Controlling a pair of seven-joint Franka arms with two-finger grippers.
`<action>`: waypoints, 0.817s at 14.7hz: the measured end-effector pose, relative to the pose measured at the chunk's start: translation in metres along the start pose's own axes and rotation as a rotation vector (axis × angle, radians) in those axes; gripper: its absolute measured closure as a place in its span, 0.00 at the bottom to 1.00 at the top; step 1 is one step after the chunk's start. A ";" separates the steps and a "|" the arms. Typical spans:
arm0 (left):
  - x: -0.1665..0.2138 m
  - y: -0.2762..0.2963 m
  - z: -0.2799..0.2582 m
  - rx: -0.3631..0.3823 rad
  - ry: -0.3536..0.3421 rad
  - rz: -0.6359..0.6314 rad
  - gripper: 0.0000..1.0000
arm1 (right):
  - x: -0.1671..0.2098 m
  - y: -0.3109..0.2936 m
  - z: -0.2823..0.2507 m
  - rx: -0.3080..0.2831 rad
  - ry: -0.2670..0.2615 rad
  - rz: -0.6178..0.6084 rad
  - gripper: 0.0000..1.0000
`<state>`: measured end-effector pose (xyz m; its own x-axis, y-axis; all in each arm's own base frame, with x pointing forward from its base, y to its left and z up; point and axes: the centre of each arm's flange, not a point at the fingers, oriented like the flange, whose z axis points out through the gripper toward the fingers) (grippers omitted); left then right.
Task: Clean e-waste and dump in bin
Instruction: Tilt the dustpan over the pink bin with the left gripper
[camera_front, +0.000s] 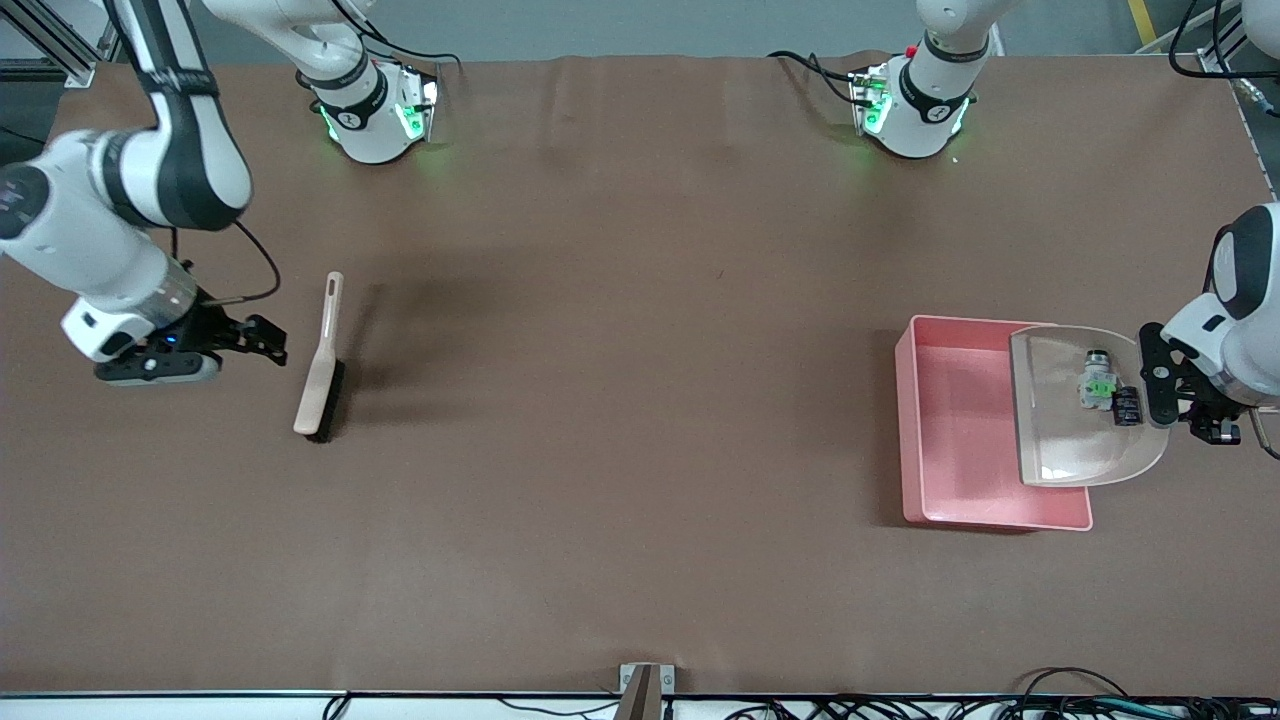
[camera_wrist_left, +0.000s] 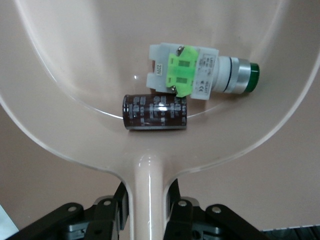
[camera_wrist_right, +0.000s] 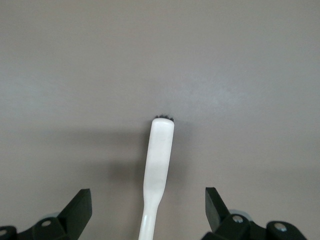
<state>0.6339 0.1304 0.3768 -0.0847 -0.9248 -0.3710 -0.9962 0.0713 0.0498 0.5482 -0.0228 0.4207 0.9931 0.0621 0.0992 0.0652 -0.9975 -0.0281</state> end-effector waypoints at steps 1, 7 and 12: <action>0.002 0.000 0.002 0.000 -0.034 -0.010 0.67 | 0.002 -0.001 -0.023 0.003 0.003 -0.002 0.00; 0.033 -0.010 -0.002 0.049 -0.209 -0.028 0.67 | -0.013 -0.006 -0.140 0.022 -0.040 -0.015 0.00; 0.048 -0.015 -0.009 0.085 -0.294 -0.021 0.67 | -0.003 0.007 -0.199 -0.025 -0.064 -0.013 0.00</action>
<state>0.6448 0.0818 0.3668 -0.0534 -0.7797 -0.6238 -0.9949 0.0952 -0.0338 0.5268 -0.0364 0.6186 0.9964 0.0766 0.0358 0.0767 -0.9971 -0.0027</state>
